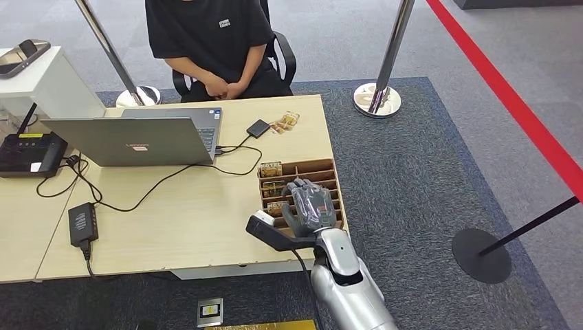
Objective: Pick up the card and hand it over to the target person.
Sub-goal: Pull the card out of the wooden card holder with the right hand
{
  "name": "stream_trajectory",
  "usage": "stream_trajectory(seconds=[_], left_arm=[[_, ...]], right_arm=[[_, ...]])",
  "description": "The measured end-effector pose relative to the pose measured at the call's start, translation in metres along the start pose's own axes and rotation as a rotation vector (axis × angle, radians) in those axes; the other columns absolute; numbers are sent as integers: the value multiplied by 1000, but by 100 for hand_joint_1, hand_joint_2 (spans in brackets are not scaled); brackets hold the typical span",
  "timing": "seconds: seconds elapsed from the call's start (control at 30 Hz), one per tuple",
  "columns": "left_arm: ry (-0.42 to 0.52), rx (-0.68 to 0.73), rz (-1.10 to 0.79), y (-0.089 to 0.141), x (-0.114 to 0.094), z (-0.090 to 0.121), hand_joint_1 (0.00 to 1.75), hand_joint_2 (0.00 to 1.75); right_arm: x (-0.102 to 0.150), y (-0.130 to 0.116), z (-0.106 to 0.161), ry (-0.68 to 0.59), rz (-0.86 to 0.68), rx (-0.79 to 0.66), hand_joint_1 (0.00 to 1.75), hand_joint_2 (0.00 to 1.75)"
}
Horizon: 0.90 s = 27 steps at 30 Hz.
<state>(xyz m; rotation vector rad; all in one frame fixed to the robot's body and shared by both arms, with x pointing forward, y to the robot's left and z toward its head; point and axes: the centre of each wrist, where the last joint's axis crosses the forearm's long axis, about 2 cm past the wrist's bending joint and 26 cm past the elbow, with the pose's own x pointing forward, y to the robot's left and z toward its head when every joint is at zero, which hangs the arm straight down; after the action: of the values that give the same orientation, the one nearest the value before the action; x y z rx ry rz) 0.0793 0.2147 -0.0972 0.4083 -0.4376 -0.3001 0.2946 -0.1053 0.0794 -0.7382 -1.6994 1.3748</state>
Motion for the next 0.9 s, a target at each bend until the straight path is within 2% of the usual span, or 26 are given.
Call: stream_trajectory(seconds=[0.23,0.9], left_arm=[[-6,-1,-2,-1,1,0,0,0],[-8,-12,-19,-3,4,1,0,0]], right_arm=[[2,4,2,-7,-1,14,87,175],[-3,5,-4,24,18,16,93,175]])
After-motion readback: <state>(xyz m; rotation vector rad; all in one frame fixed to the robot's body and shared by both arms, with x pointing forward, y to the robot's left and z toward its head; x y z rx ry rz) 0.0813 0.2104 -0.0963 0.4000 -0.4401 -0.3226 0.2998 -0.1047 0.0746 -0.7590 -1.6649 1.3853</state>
